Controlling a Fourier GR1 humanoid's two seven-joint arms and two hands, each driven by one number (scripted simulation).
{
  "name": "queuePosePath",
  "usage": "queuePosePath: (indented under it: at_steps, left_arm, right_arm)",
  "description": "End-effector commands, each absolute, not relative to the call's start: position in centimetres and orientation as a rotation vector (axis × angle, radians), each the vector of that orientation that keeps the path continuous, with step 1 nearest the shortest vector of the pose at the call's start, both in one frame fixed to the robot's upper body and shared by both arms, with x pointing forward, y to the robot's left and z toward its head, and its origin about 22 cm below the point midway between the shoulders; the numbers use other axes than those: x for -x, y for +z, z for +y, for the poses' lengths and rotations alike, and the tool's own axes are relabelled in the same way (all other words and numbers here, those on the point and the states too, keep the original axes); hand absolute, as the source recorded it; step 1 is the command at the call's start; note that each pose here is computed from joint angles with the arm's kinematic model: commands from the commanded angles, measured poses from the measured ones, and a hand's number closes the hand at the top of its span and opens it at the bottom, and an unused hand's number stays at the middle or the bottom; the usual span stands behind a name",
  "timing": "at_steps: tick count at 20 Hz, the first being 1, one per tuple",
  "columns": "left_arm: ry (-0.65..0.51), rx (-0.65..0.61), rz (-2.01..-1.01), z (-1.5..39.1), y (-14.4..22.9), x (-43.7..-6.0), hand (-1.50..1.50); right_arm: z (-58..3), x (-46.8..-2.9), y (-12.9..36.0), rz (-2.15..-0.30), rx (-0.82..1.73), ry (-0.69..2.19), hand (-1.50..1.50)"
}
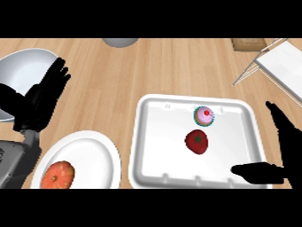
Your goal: Pick the tomato from the tray and place it in the tiered shelf
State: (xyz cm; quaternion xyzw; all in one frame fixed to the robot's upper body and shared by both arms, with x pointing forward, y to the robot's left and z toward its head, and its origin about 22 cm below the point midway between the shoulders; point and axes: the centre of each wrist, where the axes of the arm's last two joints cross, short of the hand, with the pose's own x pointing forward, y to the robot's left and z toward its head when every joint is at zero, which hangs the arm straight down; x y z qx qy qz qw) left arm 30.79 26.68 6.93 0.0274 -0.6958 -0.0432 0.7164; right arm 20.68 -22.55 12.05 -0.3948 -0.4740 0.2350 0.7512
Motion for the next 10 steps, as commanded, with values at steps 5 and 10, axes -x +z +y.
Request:
queuePosePath:
  at_steps: [5,10]
  left_arm:
    - [-0.082,-0.043,-1.542,26.2,6.3,-30.2,0.0]
    - [-0.07,-0.065,-1.546,26.5,7.8,-31.1,0.0]
  right_arm:
    - [-14.8,-24.3,12.4,-0.792,0.921,0.603,-1.5]
    - [-14.1,-26.1,11.1,-0.648,0.959,0.673,-1.5]
